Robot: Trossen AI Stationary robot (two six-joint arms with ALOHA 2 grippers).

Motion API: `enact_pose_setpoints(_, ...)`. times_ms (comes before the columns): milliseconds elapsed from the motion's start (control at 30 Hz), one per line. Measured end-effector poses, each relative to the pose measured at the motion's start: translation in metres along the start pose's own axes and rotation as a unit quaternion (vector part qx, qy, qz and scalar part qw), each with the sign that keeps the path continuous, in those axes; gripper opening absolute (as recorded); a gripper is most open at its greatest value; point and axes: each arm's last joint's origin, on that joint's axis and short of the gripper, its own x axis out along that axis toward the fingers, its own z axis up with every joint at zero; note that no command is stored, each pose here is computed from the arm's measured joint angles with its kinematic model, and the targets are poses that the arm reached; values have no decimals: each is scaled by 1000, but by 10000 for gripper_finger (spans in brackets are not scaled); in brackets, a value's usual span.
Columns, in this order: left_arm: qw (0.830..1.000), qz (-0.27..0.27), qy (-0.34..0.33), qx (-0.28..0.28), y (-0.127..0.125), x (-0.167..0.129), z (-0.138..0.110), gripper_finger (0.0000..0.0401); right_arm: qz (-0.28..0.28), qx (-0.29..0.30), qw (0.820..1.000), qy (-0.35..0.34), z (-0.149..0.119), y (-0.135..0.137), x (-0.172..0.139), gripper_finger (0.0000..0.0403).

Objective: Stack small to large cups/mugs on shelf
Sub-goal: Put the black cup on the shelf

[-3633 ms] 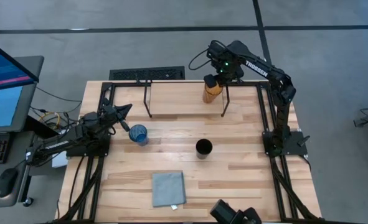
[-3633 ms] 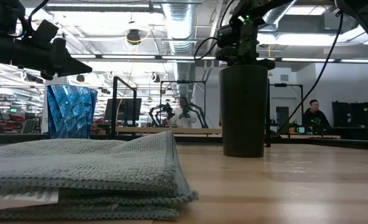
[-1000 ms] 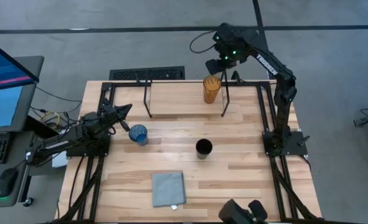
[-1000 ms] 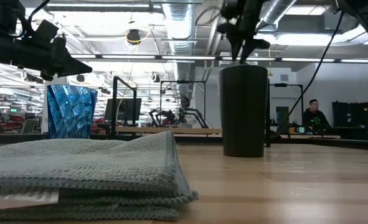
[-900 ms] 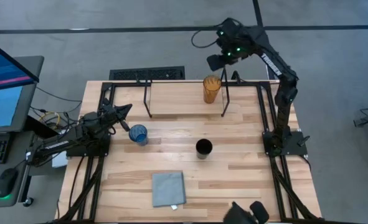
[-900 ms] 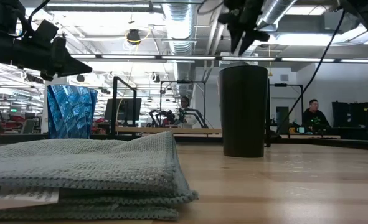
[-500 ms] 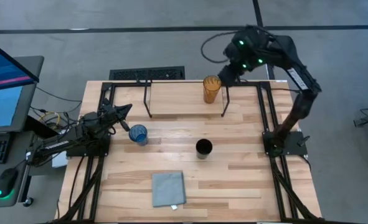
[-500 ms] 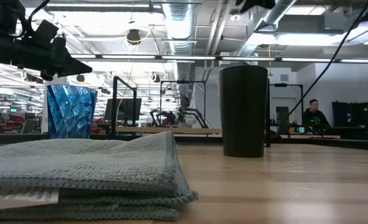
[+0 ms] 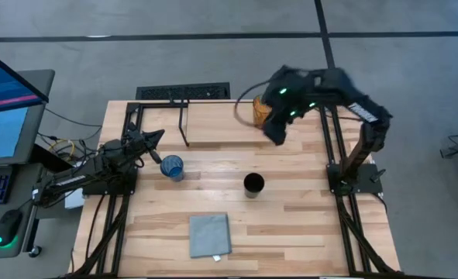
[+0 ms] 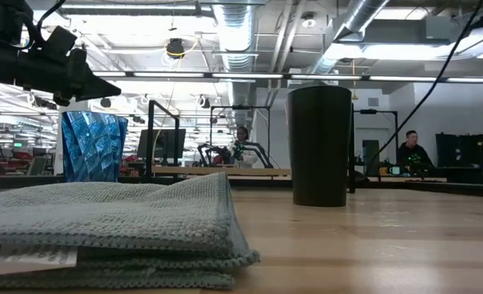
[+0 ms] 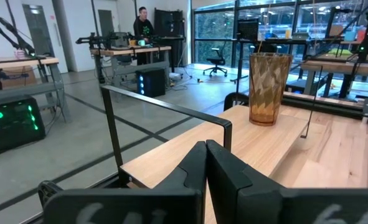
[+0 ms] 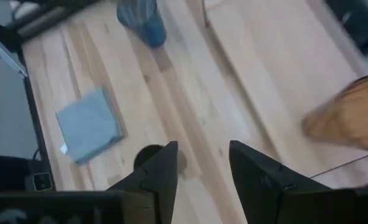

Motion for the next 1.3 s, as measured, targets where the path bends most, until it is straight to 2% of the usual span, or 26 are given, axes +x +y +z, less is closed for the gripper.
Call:
enact_pose_setpoints(233, 999, -21, 2, -30, -1, 0, 0, 0, -14, 1, 993, 114, -9, 14, 64, 162)
enact_pose_setpoints(300, 999, -24, 2, -43, -1, 0, 0, 0, -19, 4, 990, 139, -15, 17, 75, 162)
enact_pose_setpoints(467, 998, -24, 3, -58, -1, 0, 0, 0, -78, 22, 981, 179, -33, 24, 102, 162)
enact_pose_setpoints(567, 998, -24, 3, -59, -1, 0, 0, 0, -86, 19, 976, 199, -42, 29, 113, 161)
enact_pose_setpoints(733, 998, -24, 3, -59, -1, 0, 0, 0, -81, 24, 977, 196, -51, 41, 135, 156)
enact_pose_setpoints(1133, 997, -24, 3, -71, -1, 0, 0, 0, -77, 34, 978, 191, -67, 57, 157, 147)
enact_pose_setpoints(1300, 997, -24, 3, -72, -1, 0, 0, 0, -79, 21, 976, 204, -79, 62, 170, 143)
